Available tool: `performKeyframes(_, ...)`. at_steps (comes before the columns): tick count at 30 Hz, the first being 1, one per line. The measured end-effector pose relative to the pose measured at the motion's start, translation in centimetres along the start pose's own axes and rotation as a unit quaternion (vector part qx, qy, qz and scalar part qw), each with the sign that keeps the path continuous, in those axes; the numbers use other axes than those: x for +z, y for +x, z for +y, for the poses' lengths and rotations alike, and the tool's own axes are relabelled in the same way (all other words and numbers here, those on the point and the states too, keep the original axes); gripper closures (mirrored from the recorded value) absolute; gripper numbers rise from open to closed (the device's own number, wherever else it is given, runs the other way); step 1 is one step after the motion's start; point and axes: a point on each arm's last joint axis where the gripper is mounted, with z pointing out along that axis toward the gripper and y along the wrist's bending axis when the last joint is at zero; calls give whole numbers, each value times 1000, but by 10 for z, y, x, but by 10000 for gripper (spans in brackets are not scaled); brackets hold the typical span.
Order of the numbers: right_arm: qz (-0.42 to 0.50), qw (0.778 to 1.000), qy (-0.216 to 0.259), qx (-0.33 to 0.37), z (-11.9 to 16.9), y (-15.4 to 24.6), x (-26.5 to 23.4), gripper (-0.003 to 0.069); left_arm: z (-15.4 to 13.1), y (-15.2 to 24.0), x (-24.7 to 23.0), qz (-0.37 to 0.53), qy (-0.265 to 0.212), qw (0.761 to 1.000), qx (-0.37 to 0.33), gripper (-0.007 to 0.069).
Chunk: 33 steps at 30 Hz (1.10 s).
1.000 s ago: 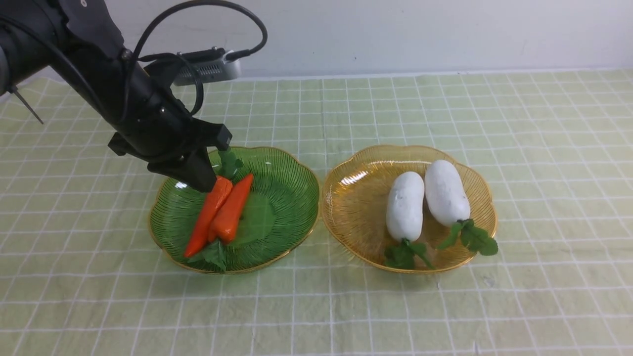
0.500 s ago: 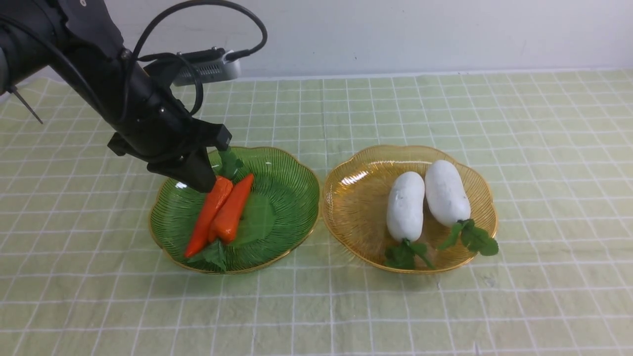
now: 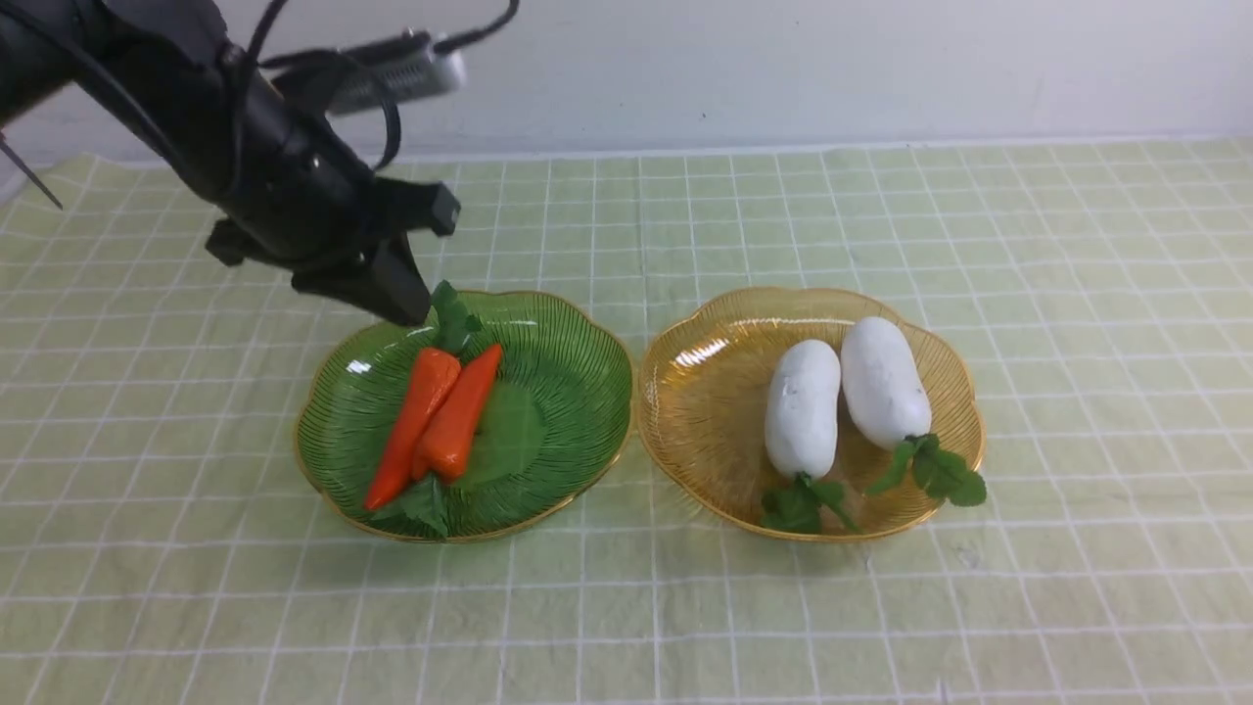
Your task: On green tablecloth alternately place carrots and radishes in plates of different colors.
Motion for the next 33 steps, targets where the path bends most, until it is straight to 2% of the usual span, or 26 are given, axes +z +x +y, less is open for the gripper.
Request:
performKeyframes(6,21,998,-32,-50,16,17,6,673,-22,12,-64,-76,6,997,17,632)
performKeyframes(14,7,998,-31,-59,16,15,6,673,-49,56,-154,-175,-9,983,58,632)
performKeyframes(18,6,998,-30,-59,15,15,6,673,-53,76,-176,-204,-20,976,69,632)
performKeyframes(23,6,998,-30,-59,15,15,6,673,-51,107,-176,-192,-31,979,68,632)
performKeyframes(30,6,998,-30,-45,16,15,6,673,-34,151,-139,-120,-50,990,51,632)
performKeyframes(33,6,999,-35,39,17,14,6,673,-23,170,-116,-75,-60,995,41,632)
